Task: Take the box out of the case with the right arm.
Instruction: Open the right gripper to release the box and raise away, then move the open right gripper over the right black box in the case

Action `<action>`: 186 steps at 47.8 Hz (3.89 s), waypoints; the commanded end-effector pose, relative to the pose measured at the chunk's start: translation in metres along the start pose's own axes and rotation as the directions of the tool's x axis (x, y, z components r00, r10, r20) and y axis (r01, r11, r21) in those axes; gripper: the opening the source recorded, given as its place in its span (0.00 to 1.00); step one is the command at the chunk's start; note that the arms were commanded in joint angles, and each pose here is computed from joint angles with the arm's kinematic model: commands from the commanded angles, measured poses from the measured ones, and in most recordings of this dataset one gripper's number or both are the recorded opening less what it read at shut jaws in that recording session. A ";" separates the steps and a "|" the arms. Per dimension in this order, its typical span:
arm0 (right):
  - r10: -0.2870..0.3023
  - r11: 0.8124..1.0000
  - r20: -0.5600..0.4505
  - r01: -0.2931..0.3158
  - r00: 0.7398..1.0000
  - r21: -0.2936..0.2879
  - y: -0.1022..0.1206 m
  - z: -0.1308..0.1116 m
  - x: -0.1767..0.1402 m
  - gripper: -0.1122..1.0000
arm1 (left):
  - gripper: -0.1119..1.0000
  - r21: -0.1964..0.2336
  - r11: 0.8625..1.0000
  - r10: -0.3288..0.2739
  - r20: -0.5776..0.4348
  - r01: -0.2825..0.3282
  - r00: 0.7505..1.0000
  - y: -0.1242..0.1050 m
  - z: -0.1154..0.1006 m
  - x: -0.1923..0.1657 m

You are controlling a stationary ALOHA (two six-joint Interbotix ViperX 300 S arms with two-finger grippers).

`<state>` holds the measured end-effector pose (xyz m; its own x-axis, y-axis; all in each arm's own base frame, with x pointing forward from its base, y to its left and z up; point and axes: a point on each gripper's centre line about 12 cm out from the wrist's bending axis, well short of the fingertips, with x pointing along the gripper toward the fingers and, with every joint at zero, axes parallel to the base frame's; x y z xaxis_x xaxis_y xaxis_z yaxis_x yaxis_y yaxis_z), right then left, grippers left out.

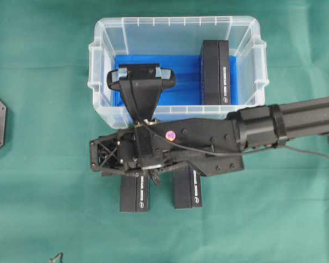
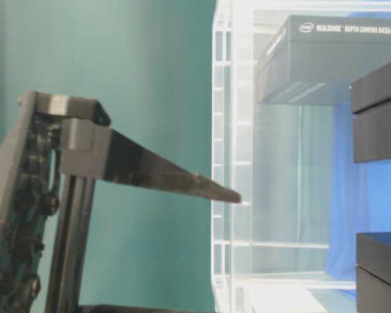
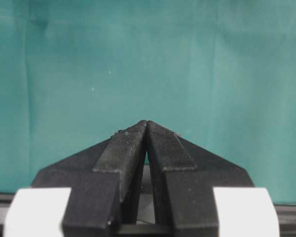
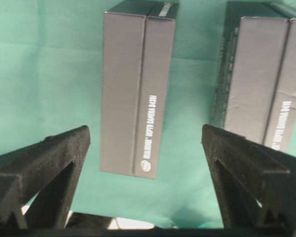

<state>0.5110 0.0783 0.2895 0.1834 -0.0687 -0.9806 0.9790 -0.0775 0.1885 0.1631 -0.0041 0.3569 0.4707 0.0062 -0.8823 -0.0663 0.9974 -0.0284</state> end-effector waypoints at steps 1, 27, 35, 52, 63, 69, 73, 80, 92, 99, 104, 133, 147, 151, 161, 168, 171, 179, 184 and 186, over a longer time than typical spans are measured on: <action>0.070 0.998 -0.011 -0.070 0.997 0.001 0.000 0.008 -0.033 0.90 | 0.12 0.003 1.000 -0.001 0.022 0.001 1.000 -0.001 0.004 -0.005; 0.001 0.998 0.007 -0.001 1.000 -0.062 -0.020 0.013 -0.035 0.89 | 0.12 0.000 1.000 0.001 0.009 -0.001 1.000 0.000 0.003 -0.005; 0.011 0.998 0.006 -0.010 1.000 -0.054 -0.044 0.018 -0.042 0.89 | 0.12 0.000 1.000 0.003 0.005 -0.003 1.000 0.000 0.003 -0.005; -0.038 0.999 0.013 0.039 0.999 -0.036 -0.136 0.030 -0.061 0.89 | 0.12 0.003 1.000 0.002 -0.001 -0.002 1.000 0.000 0.004 -0.003; -0.017 1.000 0.004 0.017 1.000 -0.013 -0.199 0.040 -0.068 0.89 | 0.12 0.005 1.000 0.002 -0.003 -0.002 1.000 0.000 0.004 -0.003; -0.017 1.000 0.003 0.017 1.000 -0.013 -0.229 0.045 -0.070 0.89 | 0.12 0.005 1.000 0.003 -0.003 -0.003 1.000 0.000 0.003 -0.003; -0.015 1.000 0.001 0.015 1.000 -0.011 -0.246 0.049 -0.073 0.89 | 0.12 0.005 1.000 0.002 -0.003 -0.002 1.000 0.000 0.004 -0.003; -0.018 1.000 0.002 0.018 1.000 -0.011 -0.268 0.054 -0.074 0.89 | 0.12 0.005 1.000 0.004 -0.004 -0.004 1.000 0.000 0.004 -0.003; -0.018 1.000 0.012 0.018 1.000 -0.022 -0.271 0.056 -0.072 0.87 | 0.12 0.005 1.000 0.003 -0.012 -0.003 1.000 -0.001 0.005 0.000; -0.006 1.000 0.043 0.007 0.999 -0.025 -0.270 0.063 -0.072 0.87 | 0.12 0.005 1.000 0.003 -0.015 -0.003 1.000 -0.001 0.006 0.000; -0.001 1.000 0.061 0.002 0.998 -0.013 -0.268 0.075 -0.072 0.87 | 0.12 0.005 1.000 0.003 -0.013 -0.003 1.000 -0.001 0.006 0.000; 0.010 0.999 0.140 -0.005 0.990 -0.038 -0.269 0.185 -0.070 0.87 | 0.12 0.005 1.000 0.004 -0.016 -0.003 1.000 -0.001 0.006 0.001; -0.001 0.999 0.120 0.007 0.993 -0.048 -0.268 0.190 -0.065 0.87 | 0.12 0.005 1.000 0.004 -0.016 -0.003 1.000 -0.001 0.006 0.001; 0.000 0.999 0.121 0.006 0.993 -0.048 -0.268 0.190 -0.065 0.87 | 0.12 0.005 1.000 0.005 -0.016 -0.005 1.000 -0.001 0.006 0.001; -0.001 0.999 0.119 0.007 0.993 -0.046 -0.268 0.190 -0.066 0.87 | 0.12 0.005 1.000 0.004 -0.016 -0.003 1.000 -0.001 0.006 0.001; 0.006 0.999 0.115 -0.001 0.993 -0.042 -0.267 0.190 -0.067 0.87 | 0.12 0.005 1.000 0.004 -0.020 -0.004 1.000 -0.001 0.006 0.002; 0.012 0.999 0.111 -0.007 0.994 -0.042 -0.265 0.189 -0.068 0.87 | 0.12 0.005 1.000 0.004 -0.023 -0.004 1.000 -0.001 0.005 0.002; 0.037 0.999 0.101 -0.033 0.994 -0.040 -0.250 0.191 -0.068 0.87 | 0.12 0.005 1.000 0.004 -0.023 -0.004 1.000 -0.001 0.006 0.002; 0.053 0.998 0.096 -0.049 0.994 -0.047 -0.234 0.192 -0.065 0.87 | 0.12 0.005 1.000 0.005 -0.026 -0.004 1.000 -0.001 0.006 0.003; 0.060 0.997 0.096 -0.055 0.994 -0.052 -0.227 0.192 -0.064 0.87 | 0.12 0.005 1.000 0.005 -0.026 -0.004 1.000 -0.001 0.006 0.003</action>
<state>0.2470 -0.0892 0.3101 0.1877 -0.1588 -0.9693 0.9802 -0.0323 0.1951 0.1685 -0.0044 0.3510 0.4297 0.0089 -0.9029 -0.0668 0.9975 -0.0219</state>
